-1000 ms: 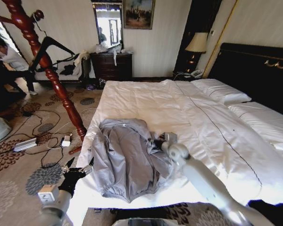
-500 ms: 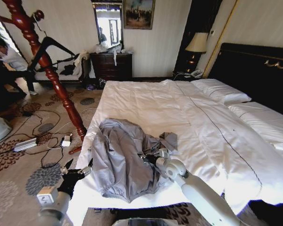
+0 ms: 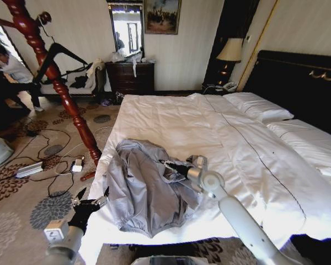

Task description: Pick up the clothes from the bed and hang them on the clothes hanger.

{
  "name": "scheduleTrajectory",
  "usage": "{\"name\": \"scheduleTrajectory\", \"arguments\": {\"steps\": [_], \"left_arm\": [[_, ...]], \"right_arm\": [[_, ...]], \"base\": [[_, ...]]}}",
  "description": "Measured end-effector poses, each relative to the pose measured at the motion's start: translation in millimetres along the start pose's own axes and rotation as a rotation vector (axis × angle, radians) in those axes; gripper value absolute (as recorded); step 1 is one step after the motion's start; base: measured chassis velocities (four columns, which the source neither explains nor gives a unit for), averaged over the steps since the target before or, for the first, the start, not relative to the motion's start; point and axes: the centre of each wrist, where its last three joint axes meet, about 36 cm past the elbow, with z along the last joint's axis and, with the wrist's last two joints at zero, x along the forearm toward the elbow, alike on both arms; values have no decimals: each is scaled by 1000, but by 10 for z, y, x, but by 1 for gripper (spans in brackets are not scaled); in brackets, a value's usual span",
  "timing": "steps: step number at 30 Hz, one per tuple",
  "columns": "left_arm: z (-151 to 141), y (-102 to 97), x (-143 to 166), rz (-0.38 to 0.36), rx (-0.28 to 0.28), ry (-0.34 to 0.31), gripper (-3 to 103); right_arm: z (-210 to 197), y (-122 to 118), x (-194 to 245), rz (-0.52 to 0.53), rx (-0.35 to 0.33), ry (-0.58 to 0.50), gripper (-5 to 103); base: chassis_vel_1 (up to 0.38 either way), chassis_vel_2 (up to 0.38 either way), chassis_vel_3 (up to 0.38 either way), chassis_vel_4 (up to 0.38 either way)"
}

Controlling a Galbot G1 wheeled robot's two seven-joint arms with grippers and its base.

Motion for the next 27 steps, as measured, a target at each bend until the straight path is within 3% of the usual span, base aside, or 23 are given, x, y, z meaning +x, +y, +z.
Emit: {"name": "scheduleTrajectory", "arguments": {"steps": [2,7,11,15,21,27], "left_arm": [[4,5,7,-2,-1,3,100],[4,6,7,-2,-2,3,100],[-4,-9,-8,7,0,-4,100],[4,-23,-26,18,1,-4,100],[-2,-17,-27,18,-2,-5,100],[2,-6,-8,12,-4,0,100]], "right_arm": [[-56,-21,-247,18,-6,11,98],[-30,-162,-385,80,8,36,100],[36,-463,-203,161,17,36,100],[102,-579,-115,190,17,58,100],[314,-638,-216,201,0,121,100],[323,-624,-381,181,-45,117,100]], "base": [[0,0,0,0],[0,0,0,0],[0,0,0,0],[0,0,0,0],[0,0,0,0],[0,0,0,0]]}}
